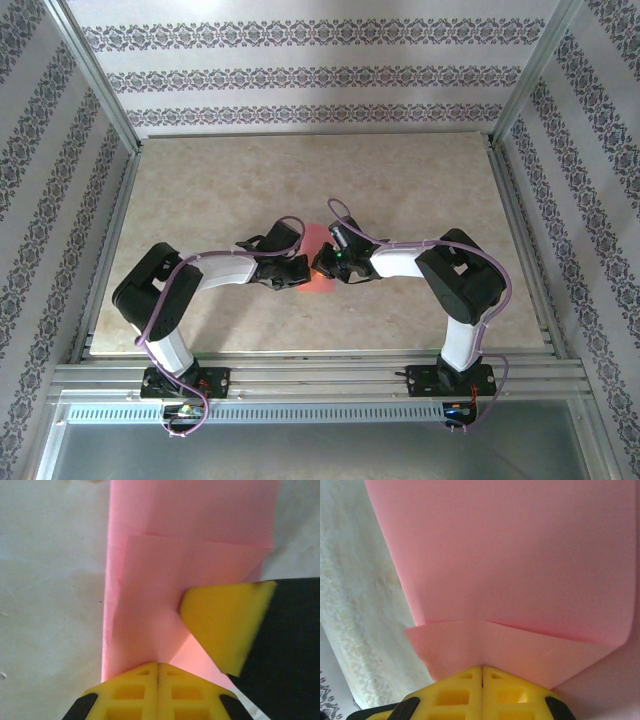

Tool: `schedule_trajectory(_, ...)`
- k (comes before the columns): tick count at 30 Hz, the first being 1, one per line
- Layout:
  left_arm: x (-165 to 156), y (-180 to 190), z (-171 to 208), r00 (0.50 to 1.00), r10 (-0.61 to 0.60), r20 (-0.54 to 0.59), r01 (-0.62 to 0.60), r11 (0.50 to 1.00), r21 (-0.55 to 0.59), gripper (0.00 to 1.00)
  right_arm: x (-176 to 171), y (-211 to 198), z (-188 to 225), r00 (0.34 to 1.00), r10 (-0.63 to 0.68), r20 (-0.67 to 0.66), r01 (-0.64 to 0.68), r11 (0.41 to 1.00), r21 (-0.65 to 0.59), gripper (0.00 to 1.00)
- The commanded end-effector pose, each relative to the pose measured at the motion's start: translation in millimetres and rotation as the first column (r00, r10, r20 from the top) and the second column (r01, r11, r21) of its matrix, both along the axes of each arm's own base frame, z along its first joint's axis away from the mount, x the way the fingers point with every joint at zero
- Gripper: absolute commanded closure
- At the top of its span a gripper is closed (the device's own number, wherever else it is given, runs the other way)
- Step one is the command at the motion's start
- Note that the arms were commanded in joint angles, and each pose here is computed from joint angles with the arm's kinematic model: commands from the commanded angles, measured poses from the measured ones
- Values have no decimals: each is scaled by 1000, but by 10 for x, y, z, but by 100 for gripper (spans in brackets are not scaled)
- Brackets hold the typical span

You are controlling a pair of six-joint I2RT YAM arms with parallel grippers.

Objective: Fold a paper plane with a square sheet of paper (pick it up from the middle)

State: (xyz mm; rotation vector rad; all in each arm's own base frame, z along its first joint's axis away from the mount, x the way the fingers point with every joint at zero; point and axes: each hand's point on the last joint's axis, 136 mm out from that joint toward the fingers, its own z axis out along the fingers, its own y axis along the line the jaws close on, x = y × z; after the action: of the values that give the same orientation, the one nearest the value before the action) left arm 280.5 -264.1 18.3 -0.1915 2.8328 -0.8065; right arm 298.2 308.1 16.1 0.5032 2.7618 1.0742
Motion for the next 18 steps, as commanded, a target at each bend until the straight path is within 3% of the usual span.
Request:
schedule_trajectory(1, -63, 95, -155, 999, 15, -36, -12, 997, 73, 100, -42, -56, -130, 1000, -5, -25, 4, 999, -32, 95)
schedule_trajectory(13, -429, 445, -520, 983, 93, -161, -62, 981, 185, 100, 118, -175, 91, 991, 90, 95, -89, 996, -25, 95)
schedule_trajectory(18, -417, 430, -512, 982, 90, -163, -60, 981, 184, 100, 122, -340, -65, 995, 80, 54, -76, 994, -79, 95)
